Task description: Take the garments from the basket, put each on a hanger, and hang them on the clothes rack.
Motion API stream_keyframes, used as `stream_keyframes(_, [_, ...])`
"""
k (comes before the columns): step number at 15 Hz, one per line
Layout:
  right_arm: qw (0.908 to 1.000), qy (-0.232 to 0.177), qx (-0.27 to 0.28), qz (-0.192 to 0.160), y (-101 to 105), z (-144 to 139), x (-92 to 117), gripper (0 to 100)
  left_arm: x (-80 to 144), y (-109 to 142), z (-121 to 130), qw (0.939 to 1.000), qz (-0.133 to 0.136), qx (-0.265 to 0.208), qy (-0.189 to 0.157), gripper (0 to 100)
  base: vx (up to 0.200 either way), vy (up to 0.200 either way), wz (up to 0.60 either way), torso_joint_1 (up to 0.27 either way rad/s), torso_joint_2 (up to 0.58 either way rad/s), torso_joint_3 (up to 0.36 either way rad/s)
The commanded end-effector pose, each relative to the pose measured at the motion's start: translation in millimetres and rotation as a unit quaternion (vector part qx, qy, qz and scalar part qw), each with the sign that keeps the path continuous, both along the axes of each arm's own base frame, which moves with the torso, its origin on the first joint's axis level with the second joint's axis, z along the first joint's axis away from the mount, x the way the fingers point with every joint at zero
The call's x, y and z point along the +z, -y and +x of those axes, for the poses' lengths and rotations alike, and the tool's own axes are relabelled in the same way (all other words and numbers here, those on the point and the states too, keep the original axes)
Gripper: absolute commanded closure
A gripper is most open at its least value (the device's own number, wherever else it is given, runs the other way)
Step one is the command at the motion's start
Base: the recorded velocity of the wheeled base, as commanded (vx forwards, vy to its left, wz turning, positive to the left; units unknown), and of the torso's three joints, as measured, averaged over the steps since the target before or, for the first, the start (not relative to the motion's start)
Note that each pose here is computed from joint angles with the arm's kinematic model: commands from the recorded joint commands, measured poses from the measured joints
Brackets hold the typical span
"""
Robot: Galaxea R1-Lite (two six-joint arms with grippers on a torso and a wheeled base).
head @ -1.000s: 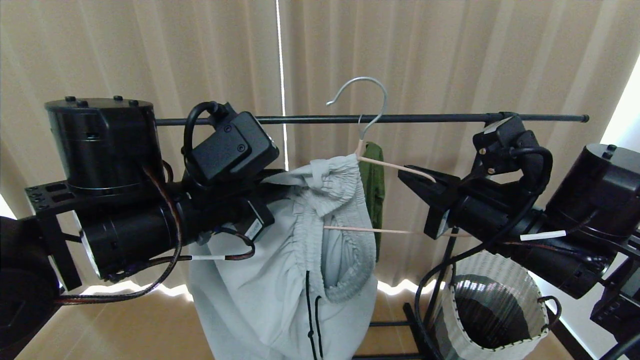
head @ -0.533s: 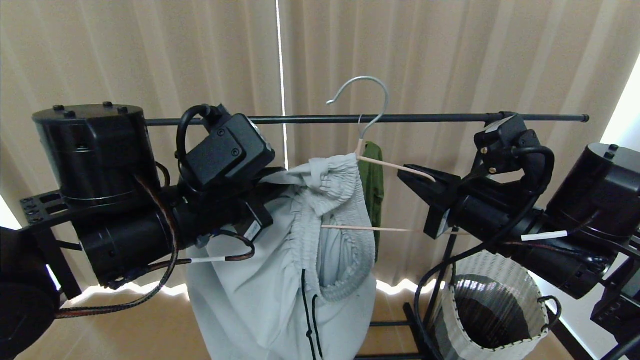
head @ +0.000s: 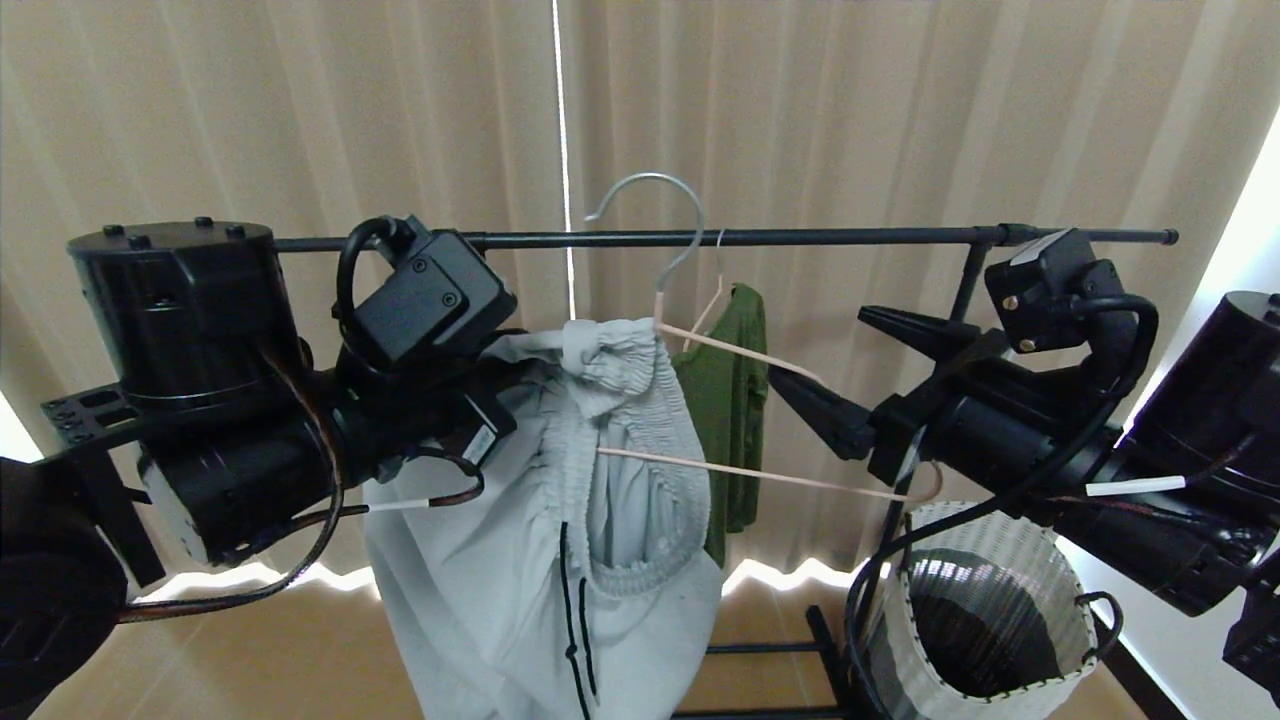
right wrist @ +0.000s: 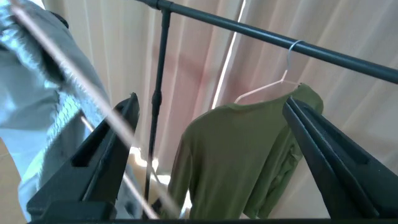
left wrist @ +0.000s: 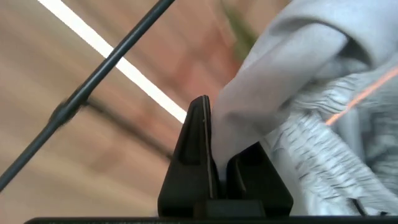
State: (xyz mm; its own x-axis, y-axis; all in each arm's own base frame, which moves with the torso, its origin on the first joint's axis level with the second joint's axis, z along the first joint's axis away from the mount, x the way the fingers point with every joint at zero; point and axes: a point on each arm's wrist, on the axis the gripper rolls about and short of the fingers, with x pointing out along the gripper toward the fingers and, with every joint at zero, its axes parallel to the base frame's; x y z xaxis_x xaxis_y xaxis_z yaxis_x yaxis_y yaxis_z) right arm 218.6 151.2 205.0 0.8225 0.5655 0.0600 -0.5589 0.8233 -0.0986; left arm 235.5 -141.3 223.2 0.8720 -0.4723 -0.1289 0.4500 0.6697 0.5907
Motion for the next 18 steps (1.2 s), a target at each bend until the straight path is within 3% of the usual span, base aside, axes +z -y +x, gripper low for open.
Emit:
stream_keyframes(1, [1.0,0.005,-0.007,0.002,5.0,-0.3,2.8,0,-5.9,-3.9,5.5,0.9994,0.008,0.033,-0.007,100,0.0,0.0,0.0,0.0,0.0,0.0])
stream_keyframes(6, [0.9999,-0.004,-0.01,-0.003,4.2,4.4,-2.9,0,-6.3,-25.1,15.3,0.9918,0.01,0.128,-0.006,100,0.0,0.0,0.0,0.0,0.0,0.0])
stream_keyframes(7, [0.9999,-0.002,-0.01,-0.002,4.5,4.0,-1.7,0,-6.7,-27.1,17.0,0.9894,-0.01,0.144,-0.014,100,0.0,0.0,0.0,0.0,0.0,0.0])
stream_keyframes(11, [0.9999,-0.011,-0.01,-0.007,5.6,2.4,-6.9,0,-8.8,-27.7,18.4,0.9859,-0.028,0.163,-0.024,100,0.0,0.0,0.0,0.0,0.0,0.0])
stream_keyframes(15, [0.9999,-0.012,-0.009,-0.008,6.7,0.0,-7.7,0,-10.4,-31.1,28.1,0.9729,-0.03,0.228,-0.021,100,0.0,0.0,0.0,0.0,0.0,0.0])
stream_keyframes(18, [0.9997,-0.019,-0.007,-0.013,6.1,-1.4,-12.1,0,-11.6,-32.6,37.8,0.9696,-0.044,0.239,-0.026,100,0.0,0.0,0.0,0.0,0.0,0.0])
